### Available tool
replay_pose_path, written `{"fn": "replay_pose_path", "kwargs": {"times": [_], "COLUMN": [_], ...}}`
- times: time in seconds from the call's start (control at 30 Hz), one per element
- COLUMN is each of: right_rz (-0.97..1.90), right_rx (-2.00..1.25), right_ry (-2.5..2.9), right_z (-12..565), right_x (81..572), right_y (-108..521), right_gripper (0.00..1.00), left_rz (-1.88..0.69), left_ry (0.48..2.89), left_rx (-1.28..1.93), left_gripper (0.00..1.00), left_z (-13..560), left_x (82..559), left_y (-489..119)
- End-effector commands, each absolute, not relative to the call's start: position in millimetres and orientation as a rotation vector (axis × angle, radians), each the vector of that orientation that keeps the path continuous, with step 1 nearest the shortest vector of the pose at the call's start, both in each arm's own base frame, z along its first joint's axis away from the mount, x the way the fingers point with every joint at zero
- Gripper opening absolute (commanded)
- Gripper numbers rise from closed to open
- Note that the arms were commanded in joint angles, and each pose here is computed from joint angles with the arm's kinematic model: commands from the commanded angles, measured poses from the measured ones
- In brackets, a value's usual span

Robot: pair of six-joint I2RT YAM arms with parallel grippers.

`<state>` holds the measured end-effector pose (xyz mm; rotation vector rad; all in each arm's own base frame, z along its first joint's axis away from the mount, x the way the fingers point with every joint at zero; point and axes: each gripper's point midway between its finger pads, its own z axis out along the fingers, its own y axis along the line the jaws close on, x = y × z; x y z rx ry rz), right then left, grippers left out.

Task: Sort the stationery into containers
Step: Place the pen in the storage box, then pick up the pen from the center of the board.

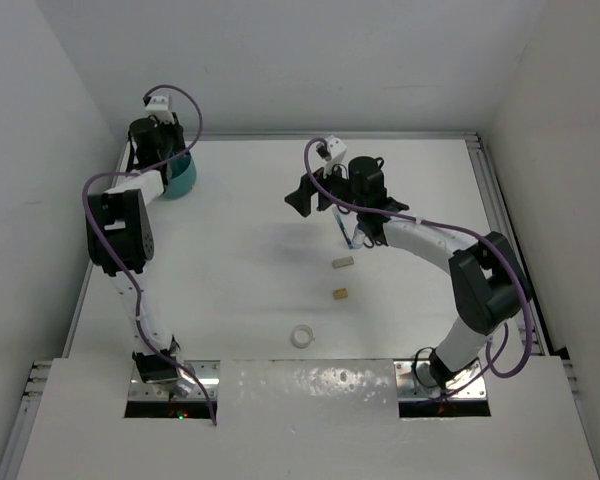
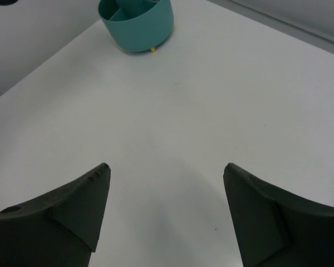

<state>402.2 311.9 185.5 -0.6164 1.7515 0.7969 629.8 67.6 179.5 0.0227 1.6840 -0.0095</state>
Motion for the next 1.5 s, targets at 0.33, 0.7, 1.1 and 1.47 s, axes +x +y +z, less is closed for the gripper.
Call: {"fn": "replay_pose_path", "kwargs": {"times": [0.33, 0.7, 1.1, 1.47], "right_rz": [0.535, 0.202, -0.036, -0.132], "right_rx": [-0.524, -0.342, -0.351, -0.325], "right_ry": [1.909, 2.246, 2.543, 2.648], "right_z": [189.6, 127.9, 51.2, 17.2], "right_x": [435.7, 447.4, 458.7, 447.2], "right_y": [282.3, 225.5, 203.2, 189.3], "right_gripper": [0.45, 0.45, 0.30, 0.34], "left_rz": [-0.028, 0.030, -0.210, -0.366], "left_ry": [1.598, 1.581, 1.634, 1.688], "left_rx": [-0.024, 0.079, 0.524, 0.473], "left_gripper": [0.51, 0.53, 0.53, 0.54], "left_z": [243.9, 300.0, 306.7, 297.9], "left_x": [634.1, 614.4, 529.9, 503.3], "left_y": [76.4, 65.5, -39.9, -60.6]}}
